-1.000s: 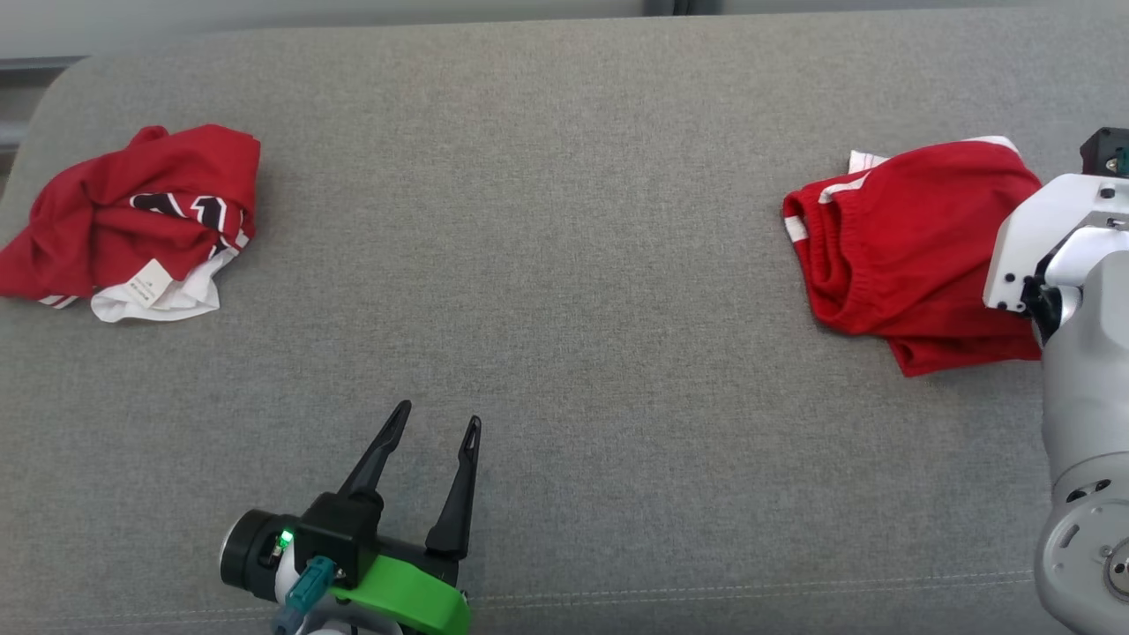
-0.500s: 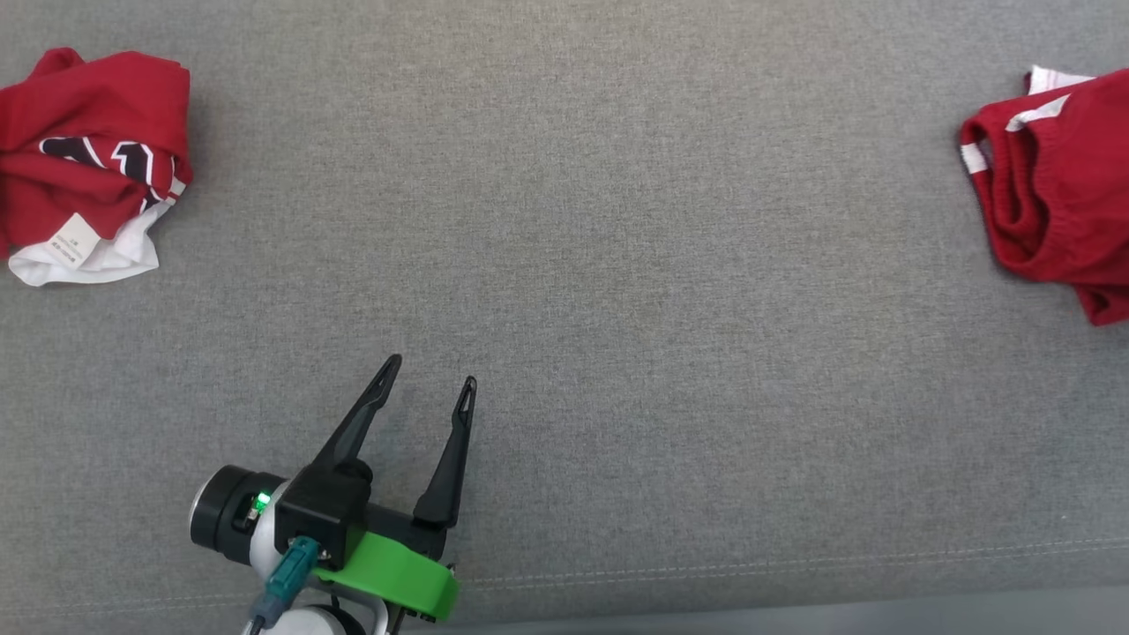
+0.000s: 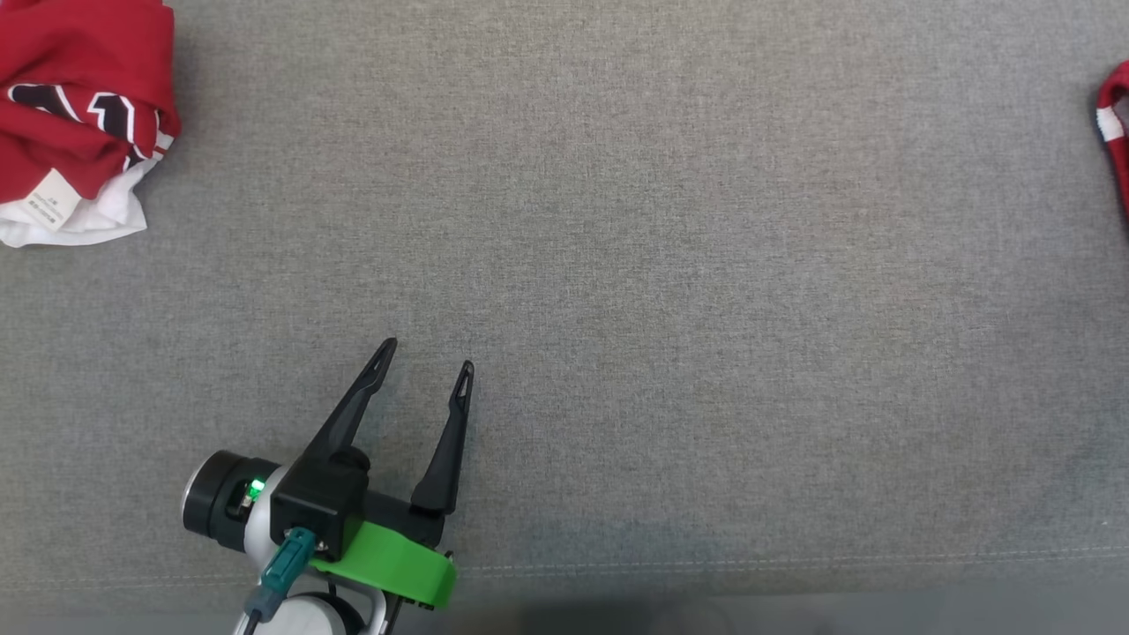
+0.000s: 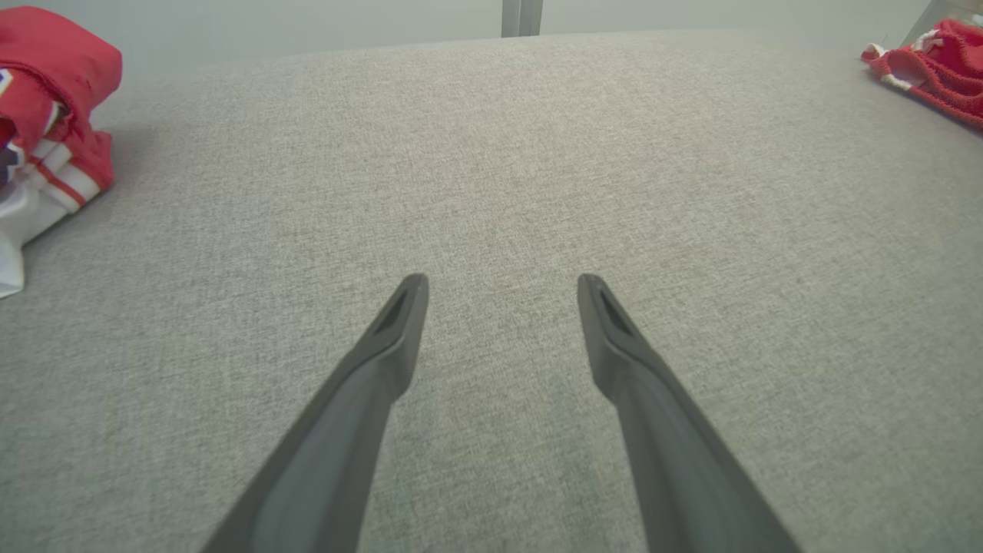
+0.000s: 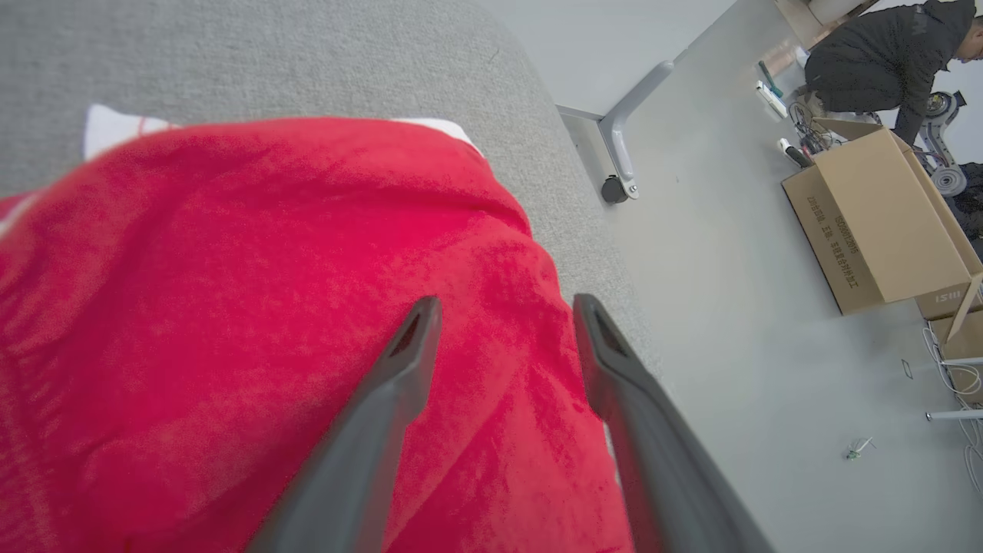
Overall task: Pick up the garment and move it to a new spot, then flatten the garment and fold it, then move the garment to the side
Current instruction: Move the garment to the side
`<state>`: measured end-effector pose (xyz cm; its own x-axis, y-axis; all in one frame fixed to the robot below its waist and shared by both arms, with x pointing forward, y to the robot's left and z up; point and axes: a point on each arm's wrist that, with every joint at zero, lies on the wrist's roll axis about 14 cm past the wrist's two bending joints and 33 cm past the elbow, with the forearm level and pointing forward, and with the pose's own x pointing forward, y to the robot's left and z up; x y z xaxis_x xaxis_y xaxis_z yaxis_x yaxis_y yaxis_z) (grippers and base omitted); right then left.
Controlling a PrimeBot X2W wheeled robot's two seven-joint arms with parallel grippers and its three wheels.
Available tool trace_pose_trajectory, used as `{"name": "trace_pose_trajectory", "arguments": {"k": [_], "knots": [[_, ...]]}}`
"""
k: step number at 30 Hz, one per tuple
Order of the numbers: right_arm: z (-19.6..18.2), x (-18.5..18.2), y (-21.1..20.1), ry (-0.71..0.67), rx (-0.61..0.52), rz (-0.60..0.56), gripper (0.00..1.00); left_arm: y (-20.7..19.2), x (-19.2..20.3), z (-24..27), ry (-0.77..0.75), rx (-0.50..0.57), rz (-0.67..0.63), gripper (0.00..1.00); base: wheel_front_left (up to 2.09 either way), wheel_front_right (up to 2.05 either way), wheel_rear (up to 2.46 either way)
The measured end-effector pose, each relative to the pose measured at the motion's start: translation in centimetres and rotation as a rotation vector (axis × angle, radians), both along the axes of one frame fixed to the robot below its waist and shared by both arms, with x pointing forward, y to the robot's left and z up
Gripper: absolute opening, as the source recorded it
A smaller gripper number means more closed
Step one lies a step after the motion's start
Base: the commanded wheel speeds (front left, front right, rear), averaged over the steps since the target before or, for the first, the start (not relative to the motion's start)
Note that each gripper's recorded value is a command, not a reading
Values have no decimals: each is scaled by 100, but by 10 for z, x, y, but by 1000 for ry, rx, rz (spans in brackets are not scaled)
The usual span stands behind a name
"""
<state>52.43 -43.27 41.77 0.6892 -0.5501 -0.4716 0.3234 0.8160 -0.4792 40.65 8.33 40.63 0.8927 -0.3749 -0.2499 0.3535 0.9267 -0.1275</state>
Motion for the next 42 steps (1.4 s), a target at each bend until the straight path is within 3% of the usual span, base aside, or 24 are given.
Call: {"name": "trace_pose_trajectory", "arguments": {"k": [11, 14, 26, 42], "knots": [[24, 20, 54, -199, 16, 199, 100, 2, 0, 26, -76, -25, 43, 100, 0, 0, 0], [32, 14, 62, -261, 43, 212, 100, 9, 2, 42, -121, -60, 98, 100, 0, 0, 0], [71, -9, 134, -451, 123, 357, 100, 52, -12, 81, -244, -26, 270, 100, 0, 0, 0], [124, -73, 210, -730, 339, 444, 100, 82, -54, 111, -318, -77, 340, 100, 0, 0, 0]]}}
